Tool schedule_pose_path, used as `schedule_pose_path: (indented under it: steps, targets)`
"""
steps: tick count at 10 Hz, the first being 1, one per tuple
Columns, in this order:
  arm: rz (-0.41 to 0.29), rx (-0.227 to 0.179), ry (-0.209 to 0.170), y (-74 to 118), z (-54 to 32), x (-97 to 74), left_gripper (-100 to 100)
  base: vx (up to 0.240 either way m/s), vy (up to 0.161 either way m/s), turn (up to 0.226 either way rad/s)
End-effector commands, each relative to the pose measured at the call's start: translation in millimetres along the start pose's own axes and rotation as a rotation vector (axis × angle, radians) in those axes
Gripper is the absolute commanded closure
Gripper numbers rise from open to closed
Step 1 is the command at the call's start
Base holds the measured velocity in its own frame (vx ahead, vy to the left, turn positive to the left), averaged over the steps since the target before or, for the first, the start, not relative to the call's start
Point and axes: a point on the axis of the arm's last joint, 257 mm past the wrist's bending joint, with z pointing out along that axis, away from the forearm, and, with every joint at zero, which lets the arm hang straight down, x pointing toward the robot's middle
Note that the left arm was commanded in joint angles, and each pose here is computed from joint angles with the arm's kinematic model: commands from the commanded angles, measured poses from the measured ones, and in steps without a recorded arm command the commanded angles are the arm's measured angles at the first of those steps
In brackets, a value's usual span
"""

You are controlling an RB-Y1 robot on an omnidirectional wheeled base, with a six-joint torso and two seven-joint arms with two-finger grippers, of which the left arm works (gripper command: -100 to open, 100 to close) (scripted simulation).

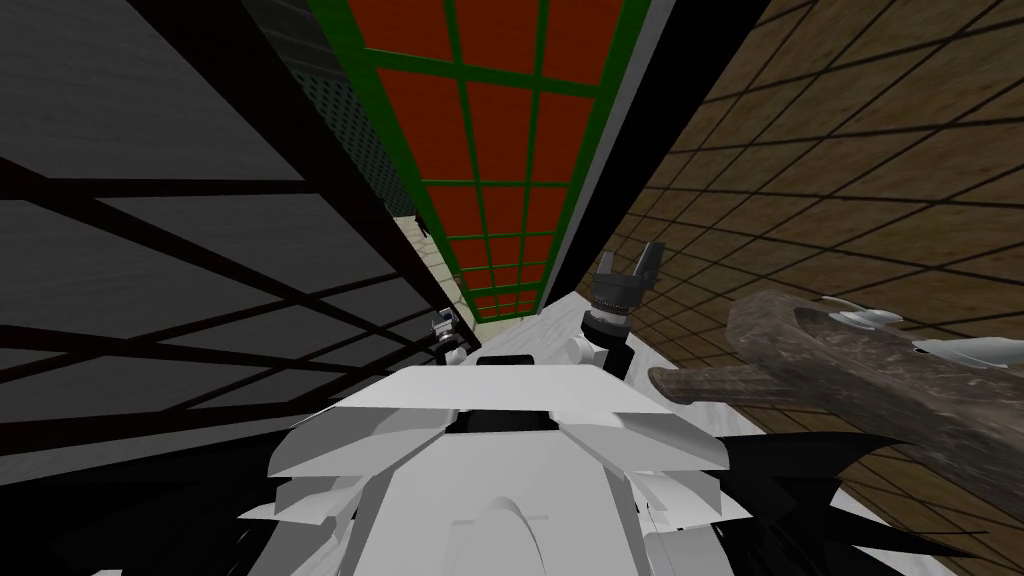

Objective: Push the door open

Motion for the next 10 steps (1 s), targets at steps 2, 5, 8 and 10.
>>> schedule_pose_path:
  steps: [2,5,8,10]
  targets:
    - [0.012,0.038,-0.004,-18.3,0.4,-3.8,100,-0.017,0.031,-0.133]
    - [0.018,0.057,-0.006,-27.4,0.3,-5.6,100,-0.014,0.026,-0.039]
    - [0.020,0.062,-0.007,-29.7,0.3,-5.9,100,0.002,0.006,0.001]
    - [0.022,0.068,-0.008,-32.7,0.1,-6.7,100,0.002,0.000,-0.010]
